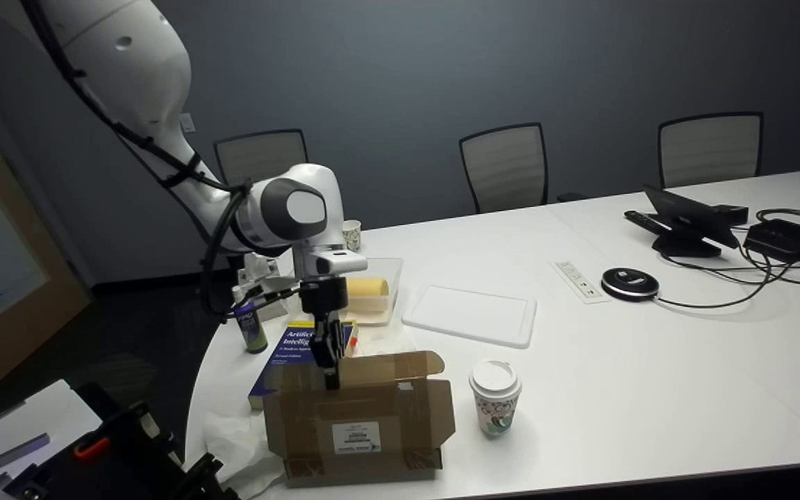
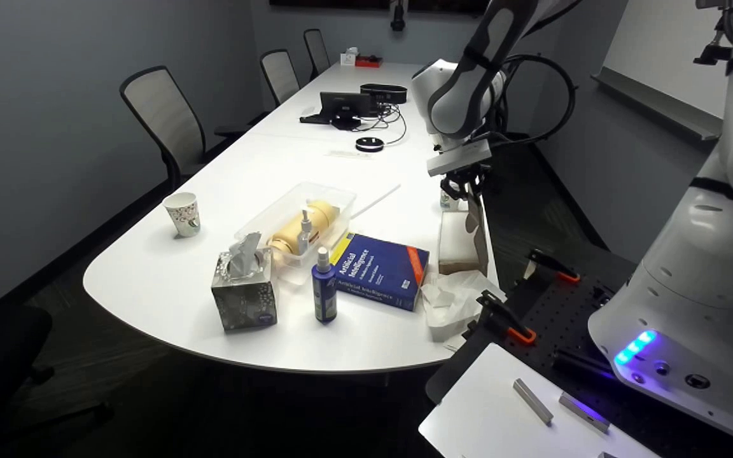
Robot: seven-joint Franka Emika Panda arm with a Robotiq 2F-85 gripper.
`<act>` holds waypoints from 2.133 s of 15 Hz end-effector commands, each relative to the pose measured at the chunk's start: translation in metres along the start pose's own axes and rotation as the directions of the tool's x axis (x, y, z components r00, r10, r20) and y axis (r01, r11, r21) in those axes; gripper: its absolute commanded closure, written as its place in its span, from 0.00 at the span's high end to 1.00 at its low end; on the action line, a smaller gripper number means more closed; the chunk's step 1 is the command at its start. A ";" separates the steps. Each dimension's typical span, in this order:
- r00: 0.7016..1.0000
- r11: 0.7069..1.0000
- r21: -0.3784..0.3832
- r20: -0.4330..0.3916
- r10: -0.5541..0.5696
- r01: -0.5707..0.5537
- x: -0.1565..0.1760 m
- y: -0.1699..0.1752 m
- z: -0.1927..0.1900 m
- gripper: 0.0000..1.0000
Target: Open and close the cardboard box
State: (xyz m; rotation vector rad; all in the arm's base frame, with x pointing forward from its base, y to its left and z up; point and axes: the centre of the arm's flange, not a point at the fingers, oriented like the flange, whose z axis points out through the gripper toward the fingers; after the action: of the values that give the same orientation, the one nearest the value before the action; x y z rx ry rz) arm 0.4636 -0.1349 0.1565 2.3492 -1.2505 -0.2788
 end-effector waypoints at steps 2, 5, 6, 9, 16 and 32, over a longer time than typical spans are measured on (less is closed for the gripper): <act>0.992 0.987 -0.103 -0.001 -0.122 0.122 0.004 -0.050 0.002 0.02; 0.982 0.972 -0.145 -0.012 -0.190 0.186 -0.005 -0.079 0.007 0.02; 0.976 0.965 -0.155 -0.014 -0.217 0.213 -0.008 -0.088 0.008 0.02; 0.955 0.940 -0.189 -0.025 -0.294 0.285 -0.018 -0.114 0.010 0.02; 0.895 0.866 -0.256 -0.009 -0.446 0.429 -0.035 -0.152 0.022 0.02; 0.909 0.902 -0.139 -0.026 -0.416 0.408 -0.014 -0.121 -0.009 0.84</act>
State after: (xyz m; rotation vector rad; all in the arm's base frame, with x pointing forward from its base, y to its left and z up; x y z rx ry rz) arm 0.5521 -0.0504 0.0622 2.4083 -0.5963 -0.4610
